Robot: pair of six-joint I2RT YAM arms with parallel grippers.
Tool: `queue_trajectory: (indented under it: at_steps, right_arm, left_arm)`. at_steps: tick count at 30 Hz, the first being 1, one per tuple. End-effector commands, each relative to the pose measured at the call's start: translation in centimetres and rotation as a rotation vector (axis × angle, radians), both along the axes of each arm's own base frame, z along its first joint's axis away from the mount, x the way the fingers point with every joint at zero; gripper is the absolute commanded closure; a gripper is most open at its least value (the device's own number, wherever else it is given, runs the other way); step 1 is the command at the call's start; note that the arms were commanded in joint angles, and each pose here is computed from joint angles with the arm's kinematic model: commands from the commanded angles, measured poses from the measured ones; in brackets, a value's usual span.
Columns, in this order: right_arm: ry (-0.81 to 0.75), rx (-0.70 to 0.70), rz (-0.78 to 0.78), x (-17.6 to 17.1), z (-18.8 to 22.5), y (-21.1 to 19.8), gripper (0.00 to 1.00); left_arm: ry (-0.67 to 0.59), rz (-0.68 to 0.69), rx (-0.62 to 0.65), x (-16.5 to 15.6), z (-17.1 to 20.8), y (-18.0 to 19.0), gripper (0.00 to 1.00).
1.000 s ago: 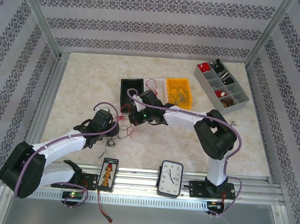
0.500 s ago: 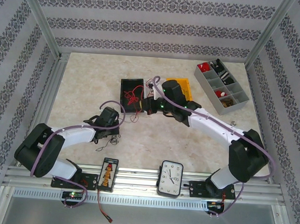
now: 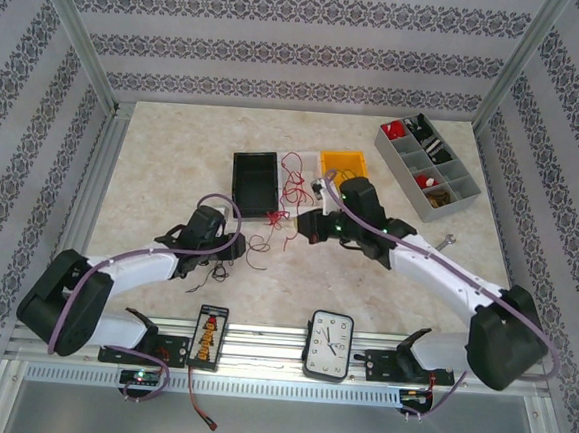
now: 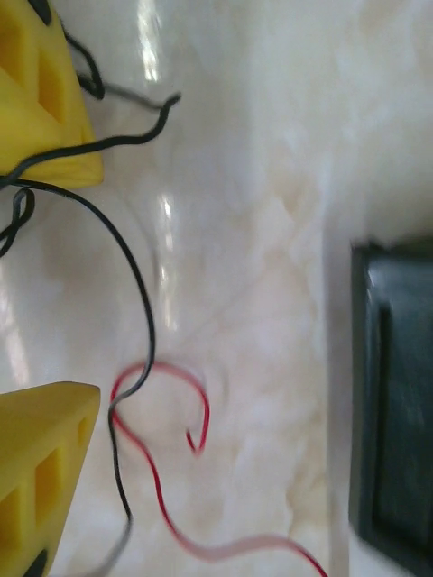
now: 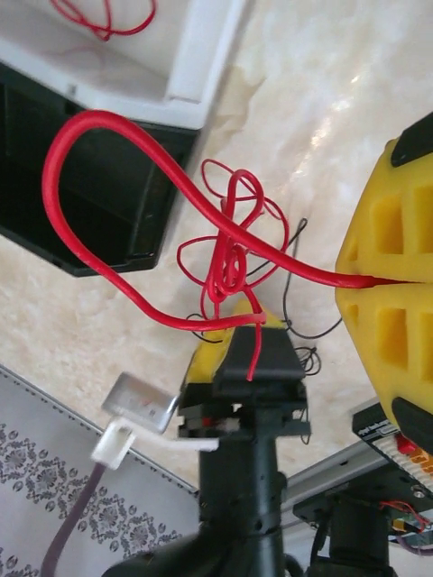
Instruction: Untangle the cables
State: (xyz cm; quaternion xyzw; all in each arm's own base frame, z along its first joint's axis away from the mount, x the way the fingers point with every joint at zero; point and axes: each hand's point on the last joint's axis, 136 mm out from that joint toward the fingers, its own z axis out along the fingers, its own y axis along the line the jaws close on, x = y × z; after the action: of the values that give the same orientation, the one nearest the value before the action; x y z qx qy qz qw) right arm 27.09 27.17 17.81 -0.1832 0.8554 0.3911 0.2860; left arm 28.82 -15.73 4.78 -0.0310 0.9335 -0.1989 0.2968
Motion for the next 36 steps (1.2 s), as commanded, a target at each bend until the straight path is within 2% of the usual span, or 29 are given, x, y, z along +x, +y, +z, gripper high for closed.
queue_trajectory:
  at_steps: [1, 6, 12, 17, 20, 22, 25, 28, 31, 36]
  right_arm:
    - [0.03, 0.032, -0.038, -0.7, 0.0, -1.8, 1.0]
    - [0.084, 0.061, -0.101, -0.4, -0.8, -3.8, 1.0]
    - [0.127, 0.096, -0.114, 0.0, -0.8, -4.3, 1.0]
    - [0.159, 0.117, -0.116, 0.1, -0.8, -4.3, 1.0]
    - [0.166, 0.131, -0.114, 0.0, -0.6, -4.3, 1.0]
    - [0.173, 0.135, -0.115, -0.2, -0.6, -4.5, 1.0]
    - [0.183, 0.138, -0.117, -0.4, -0.8, -4.7, 1.0]
    - [0.189, 0.135, -0.139, -0.4, -1.1, -5.2, 1.0]
    - [0.197, 0.122, -0.194, 0.1, -1.7, -6.3, 1.0]
    - [0.189, 0.064, -0.424, 2.1, -3.0, -10.9, 1.0]
  left_arm:
    - [-0.115, -0.147, -0.091, 0.8, 3.4, -2.8, 0.38]
    - [-0.19, -0.323, -0.136, 0.8, 5.8, -6.3, 0.25]
    - [-0.251, -0.499, -0.095, 0.7, 6.8, -11.2, 0.2]
    - [-0.277, -0.538, -0.064, 2.0, 5.5, -14.1, 0.19]
    - [-0.3, -0.523, -0.068, 3.1, 5.0, -15.4, 0.22]
    - [-0.322, -0.476, -0.065, 4.1, 4.8, -15.5, 0.3]
    - [-0.357, -0.394, -0.084, 5.4, 4.8, -15.3, 0.55]
    - [-0.351, -0.37, -0.087, 5.8, 4.6, -15.3, 0.79]
    - [-0.341, -0.346, -0.093, 5.7, 4.3, -14.8, 0.98]
    - [-0.288, -0.324, -0.116, 4.3, 3.4, -12.8, 1.0]
